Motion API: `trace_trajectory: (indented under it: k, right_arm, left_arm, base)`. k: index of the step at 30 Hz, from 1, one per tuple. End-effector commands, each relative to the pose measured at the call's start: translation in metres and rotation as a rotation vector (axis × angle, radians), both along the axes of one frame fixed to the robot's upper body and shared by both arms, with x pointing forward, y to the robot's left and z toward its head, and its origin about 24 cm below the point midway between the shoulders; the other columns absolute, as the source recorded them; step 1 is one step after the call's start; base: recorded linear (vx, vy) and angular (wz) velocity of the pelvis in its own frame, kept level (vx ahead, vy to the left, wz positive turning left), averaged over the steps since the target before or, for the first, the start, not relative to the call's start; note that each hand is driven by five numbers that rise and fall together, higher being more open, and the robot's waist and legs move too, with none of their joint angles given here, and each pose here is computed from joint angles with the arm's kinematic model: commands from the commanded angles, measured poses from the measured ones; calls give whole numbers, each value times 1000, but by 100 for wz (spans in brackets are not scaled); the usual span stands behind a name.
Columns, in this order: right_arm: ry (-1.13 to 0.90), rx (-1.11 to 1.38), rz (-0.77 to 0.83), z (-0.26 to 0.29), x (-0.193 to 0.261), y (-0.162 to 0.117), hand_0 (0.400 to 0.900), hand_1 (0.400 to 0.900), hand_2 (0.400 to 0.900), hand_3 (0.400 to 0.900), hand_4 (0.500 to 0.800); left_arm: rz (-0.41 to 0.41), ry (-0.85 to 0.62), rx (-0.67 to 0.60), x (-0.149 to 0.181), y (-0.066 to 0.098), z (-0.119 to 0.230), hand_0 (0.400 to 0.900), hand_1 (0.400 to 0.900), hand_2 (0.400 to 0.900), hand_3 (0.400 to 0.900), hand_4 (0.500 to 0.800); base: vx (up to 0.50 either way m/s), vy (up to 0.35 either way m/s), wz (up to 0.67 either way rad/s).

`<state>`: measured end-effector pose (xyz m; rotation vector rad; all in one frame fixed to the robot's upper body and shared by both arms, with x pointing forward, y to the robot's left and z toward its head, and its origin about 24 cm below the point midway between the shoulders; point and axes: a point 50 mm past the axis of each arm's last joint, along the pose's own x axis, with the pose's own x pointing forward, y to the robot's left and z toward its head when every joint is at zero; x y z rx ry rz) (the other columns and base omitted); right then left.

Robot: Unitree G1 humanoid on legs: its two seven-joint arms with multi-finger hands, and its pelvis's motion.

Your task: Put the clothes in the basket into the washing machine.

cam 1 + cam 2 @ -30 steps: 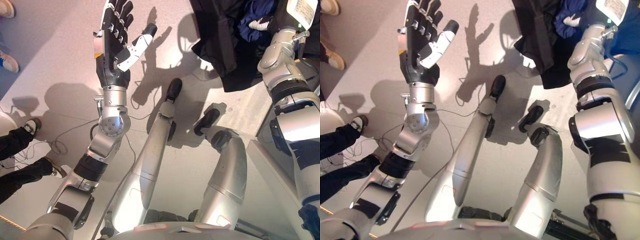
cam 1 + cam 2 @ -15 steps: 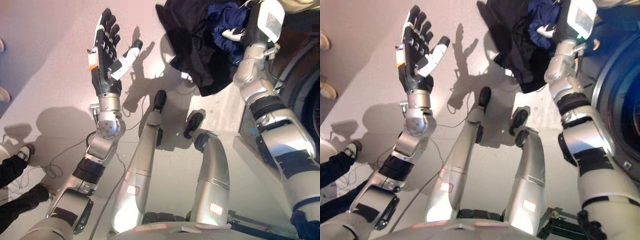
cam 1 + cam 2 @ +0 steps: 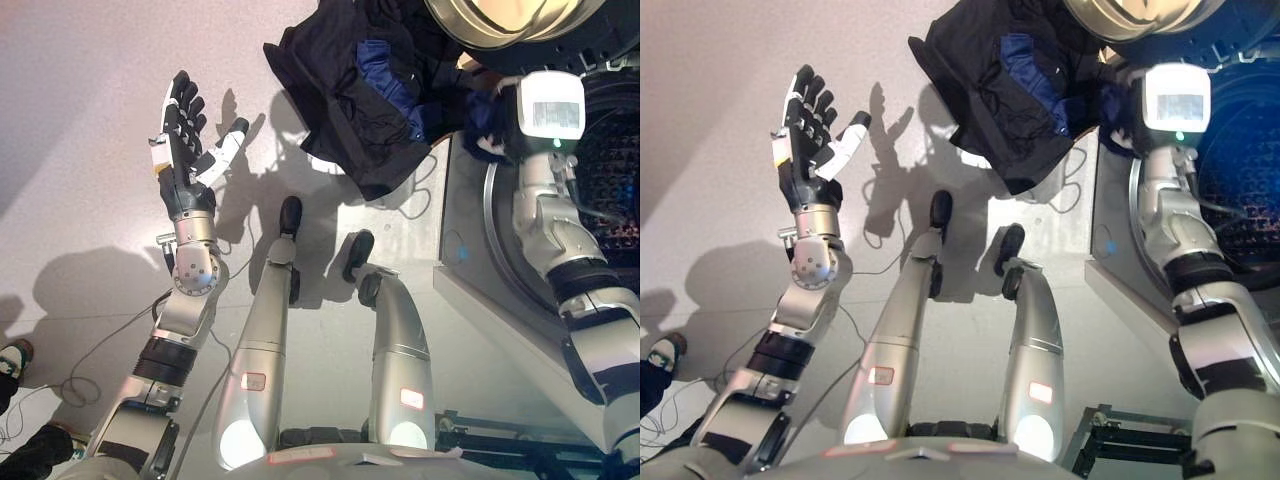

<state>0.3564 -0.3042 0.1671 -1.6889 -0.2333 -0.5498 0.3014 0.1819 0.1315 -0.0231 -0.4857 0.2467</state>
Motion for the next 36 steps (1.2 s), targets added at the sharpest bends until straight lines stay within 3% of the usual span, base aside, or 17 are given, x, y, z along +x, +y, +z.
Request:
trace_trajectory:
  k: [1,6,12,25,28,36]
  right_arm:
    - [132,-149,-232,-24,-28,-56,400,400,400,400,500]
    - [408,-238,-414,-54,-46,-87,400,400,400,400,500]
    - [599,-422,-580,-39,-55,-111,400,400,400,400,500]
    - [537,-628,-700,37,-51,-128,400,400,400,400,500]
    - [425,-754,-658,94,-28,-106,400,400,400,400,500]
    - [493,-746,-714,70,-38,-117,400,400,400,400,500]
  left_arm:
    - [11,-74,28,-12,4,3,900,900,900,900,800]
    - [-28,-86,53,-10,1,9,900,900,900,900,800]
    - [-89,-77,85,-9,-4,10,900,900,900,900,800]
    - [-132,-177,80,-18,-2,30,900,900,900,900,800]
    - [-135,-191,45,-22,0,32,900,900,900,900,800]
    - [-104,-229,10,-26,5,38,900,900,900,900,800]
  base:
    - [9,6,-4]
    - [0,8,-2]
    - [57,-22,1]
    - [-16,-36,3]
    - [-9,-33,-3]
    - [9,-39,-2]
